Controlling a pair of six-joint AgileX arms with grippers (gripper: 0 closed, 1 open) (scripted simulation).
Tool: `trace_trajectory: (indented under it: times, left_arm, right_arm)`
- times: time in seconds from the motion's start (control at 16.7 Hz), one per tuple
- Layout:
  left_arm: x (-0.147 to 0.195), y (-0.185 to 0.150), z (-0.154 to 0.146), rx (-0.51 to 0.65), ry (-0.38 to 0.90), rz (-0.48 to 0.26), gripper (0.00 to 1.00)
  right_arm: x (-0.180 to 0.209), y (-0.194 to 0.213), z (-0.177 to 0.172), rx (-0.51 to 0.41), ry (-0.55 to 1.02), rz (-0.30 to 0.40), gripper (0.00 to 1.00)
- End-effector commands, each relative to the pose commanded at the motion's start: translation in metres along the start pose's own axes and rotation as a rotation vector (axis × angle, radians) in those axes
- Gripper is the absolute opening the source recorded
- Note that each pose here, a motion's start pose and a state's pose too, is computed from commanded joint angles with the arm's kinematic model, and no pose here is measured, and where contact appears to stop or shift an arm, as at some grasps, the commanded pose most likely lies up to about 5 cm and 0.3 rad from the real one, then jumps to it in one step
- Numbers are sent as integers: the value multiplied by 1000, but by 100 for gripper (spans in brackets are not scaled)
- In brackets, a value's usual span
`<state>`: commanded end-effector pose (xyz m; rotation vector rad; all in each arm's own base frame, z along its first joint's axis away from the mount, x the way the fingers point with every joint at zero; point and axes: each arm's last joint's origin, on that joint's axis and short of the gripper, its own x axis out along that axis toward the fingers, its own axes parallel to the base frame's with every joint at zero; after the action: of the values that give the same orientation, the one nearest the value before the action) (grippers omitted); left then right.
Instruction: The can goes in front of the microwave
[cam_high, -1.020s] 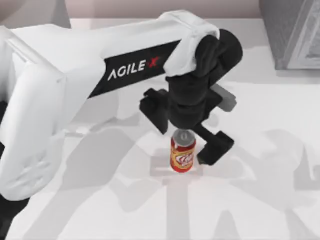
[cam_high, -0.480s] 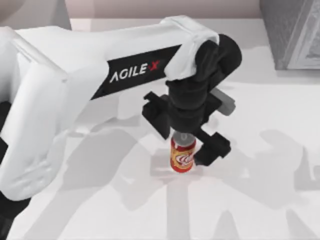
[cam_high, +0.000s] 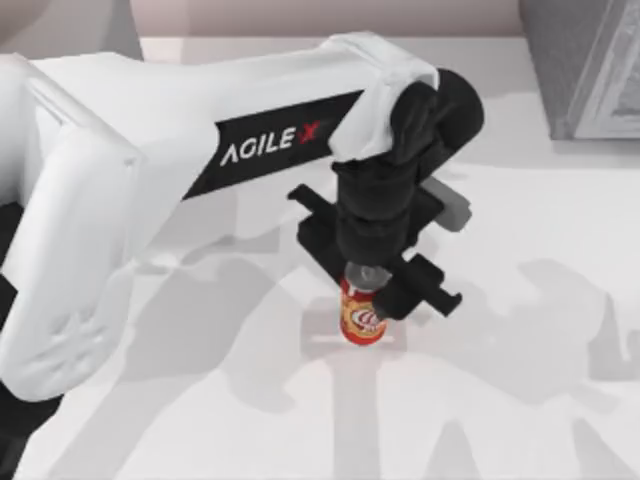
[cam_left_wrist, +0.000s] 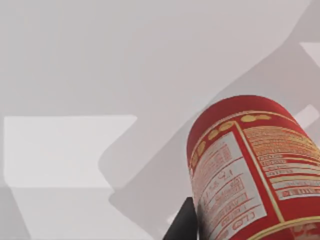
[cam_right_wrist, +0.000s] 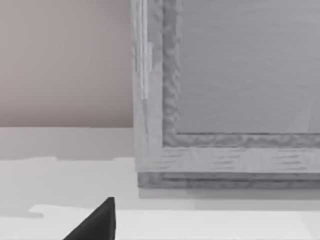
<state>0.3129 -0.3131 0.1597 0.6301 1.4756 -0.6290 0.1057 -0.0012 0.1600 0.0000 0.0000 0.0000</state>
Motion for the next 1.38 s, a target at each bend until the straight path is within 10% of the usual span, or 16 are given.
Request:
trace_trajectory:
  times: [1.38]
  left_arm:
    - [-39,3,-2,1,8,-2,0]
  right_arm:
    - [0,0,0,0,0,0,100]
